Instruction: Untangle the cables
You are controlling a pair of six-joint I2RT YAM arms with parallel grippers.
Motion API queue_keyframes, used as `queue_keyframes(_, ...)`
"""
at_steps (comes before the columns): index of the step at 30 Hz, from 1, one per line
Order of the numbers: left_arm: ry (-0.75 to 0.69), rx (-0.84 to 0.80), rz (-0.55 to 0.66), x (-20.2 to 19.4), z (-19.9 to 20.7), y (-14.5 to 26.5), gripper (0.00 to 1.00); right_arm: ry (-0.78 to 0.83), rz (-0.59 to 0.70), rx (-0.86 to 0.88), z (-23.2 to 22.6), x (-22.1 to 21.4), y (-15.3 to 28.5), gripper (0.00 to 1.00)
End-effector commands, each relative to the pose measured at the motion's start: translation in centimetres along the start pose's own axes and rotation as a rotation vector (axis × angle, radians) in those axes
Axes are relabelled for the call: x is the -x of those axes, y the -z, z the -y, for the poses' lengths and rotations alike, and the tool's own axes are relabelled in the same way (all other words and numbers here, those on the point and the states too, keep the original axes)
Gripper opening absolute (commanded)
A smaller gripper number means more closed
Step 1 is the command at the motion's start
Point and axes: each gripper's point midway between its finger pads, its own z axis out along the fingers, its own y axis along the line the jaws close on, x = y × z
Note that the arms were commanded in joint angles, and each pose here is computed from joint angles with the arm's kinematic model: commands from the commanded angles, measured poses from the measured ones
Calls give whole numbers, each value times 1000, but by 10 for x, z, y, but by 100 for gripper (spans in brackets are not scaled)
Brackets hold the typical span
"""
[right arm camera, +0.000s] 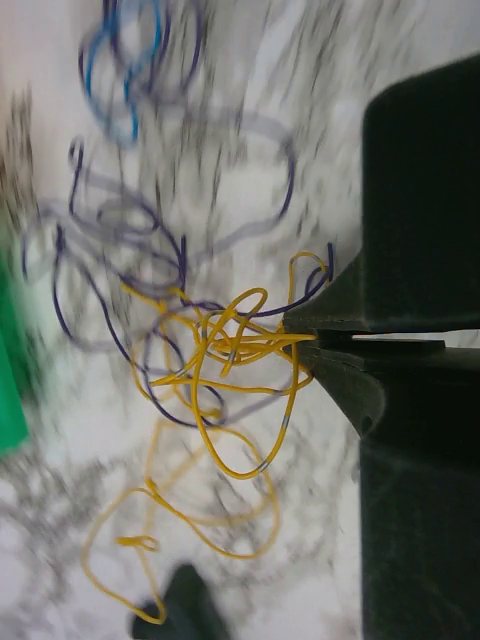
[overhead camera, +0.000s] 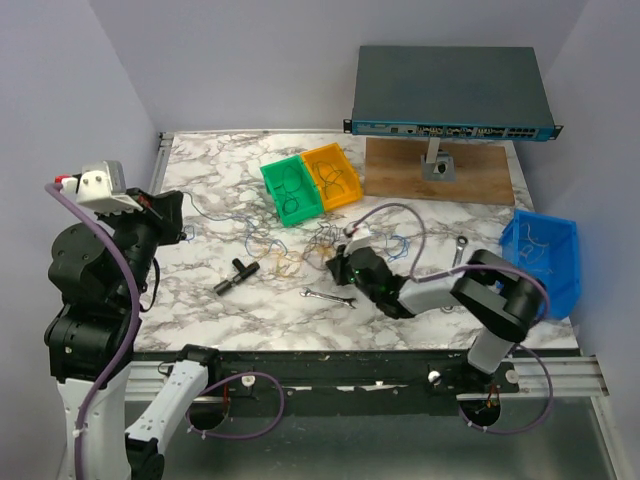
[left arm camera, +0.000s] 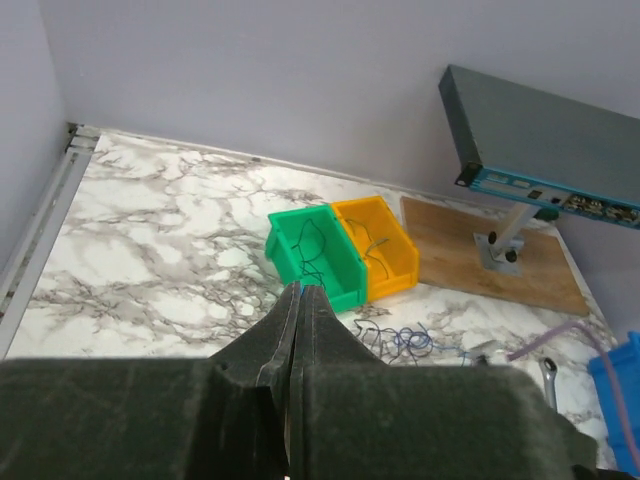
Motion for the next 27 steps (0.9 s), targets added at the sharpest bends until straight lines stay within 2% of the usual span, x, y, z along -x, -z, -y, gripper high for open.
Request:
queue_keyframes(1, 35, 122, -4, -13, -24, -10, 0, -249, 92, -397, 96, 24, 41, 1)
queue_keyframes(5, 36, -32, -70, -34, 0, -24, 0, -283, 65, -537, 133, 31, 75, 2)
queue_keyframes(6, 36, -85, -86, -37, 9, -26, 0, -266, 57, -542, 134, 35, 82, 17)
queue_keyframes(7, 36, -128, -103, -41, 16, -28, 0, -242, 48, -525, 131, 39, 85, 45)
queue_keyframes(8, 35, -160, -116, -44, 22, -29, 0, -230, 42, -507, 128, 43, 89, 63)
queue_keyframes(9, 35, -201, -135, -48, 29, -30, 0, -218, 35, -488, 124, 47, 92, 76)
queue_keyframes(10, 34, -228, -148, -51, 33, -31, 0, -205, 28, -464, 120, 50, 94, 84)
queue_keyframes(12, 37, -271, -174, -55, 40, -33, 0, -177, 13, -406, 109, 57, 96, 89)
queue_keyframes(18, 59, -337, -223, -61, 53, -40, 0, -92, 18, -138, 59, 91, 94, 90)
queue_keyframes(27, 205, -459, -314, -74, 80, -74, 0, -39, 133, -183, 64, 130, 106, 90)
